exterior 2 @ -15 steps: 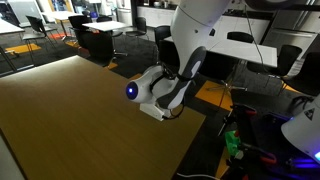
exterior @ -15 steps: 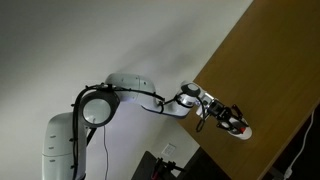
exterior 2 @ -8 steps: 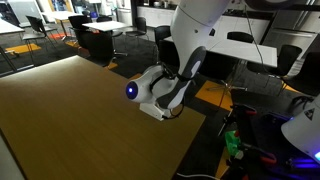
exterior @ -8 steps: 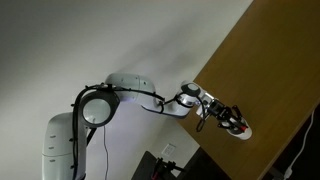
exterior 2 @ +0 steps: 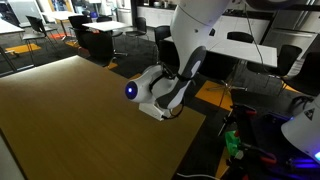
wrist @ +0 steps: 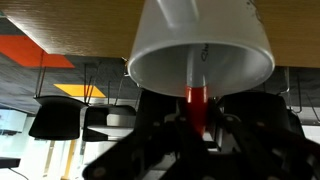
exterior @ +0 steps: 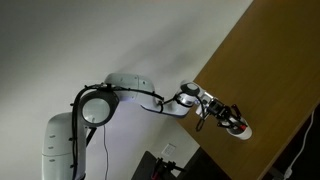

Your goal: Take the red marker out of the white mug and place it on the table

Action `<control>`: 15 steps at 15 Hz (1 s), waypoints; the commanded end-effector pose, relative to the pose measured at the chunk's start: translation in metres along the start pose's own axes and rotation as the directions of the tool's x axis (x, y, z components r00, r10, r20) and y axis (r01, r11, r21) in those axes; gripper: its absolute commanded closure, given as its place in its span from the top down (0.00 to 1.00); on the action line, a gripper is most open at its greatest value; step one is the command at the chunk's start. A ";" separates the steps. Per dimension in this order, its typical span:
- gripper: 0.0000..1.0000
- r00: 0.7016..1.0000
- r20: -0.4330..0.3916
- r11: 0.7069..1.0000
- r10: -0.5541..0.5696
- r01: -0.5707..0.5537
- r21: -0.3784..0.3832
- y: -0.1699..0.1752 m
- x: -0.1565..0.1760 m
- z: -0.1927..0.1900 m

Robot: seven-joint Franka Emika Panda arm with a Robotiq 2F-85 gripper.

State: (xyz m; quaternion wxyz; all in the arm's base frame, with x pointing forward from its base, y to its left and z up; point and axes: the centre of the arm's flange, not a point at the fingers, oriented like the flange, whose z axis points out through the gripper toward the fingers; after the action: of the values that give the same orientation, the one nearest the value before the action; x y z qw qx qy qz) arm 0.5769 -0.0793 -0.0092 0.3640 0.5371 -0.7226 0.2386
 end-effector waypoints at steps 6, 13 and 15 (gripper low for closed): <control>0.06 1.000 -0.018 1.000 -0.006 0.007 0.013 0.015 0.020 -0.024; 0.06 0.992 -0.123 1.000 -0.024 0.025 0.005 0.030 0.035 -0.047; 0.06 0.988 -0.156 1.000 -0.020 0.020 0.004 0.033 0.041 -0.056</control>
State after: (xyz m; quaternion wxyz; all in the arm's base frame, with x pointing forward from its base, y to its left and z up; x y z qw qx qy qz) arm 0.5667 -0.0586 0.0296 0.4033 0.5321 -0.6973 0.2608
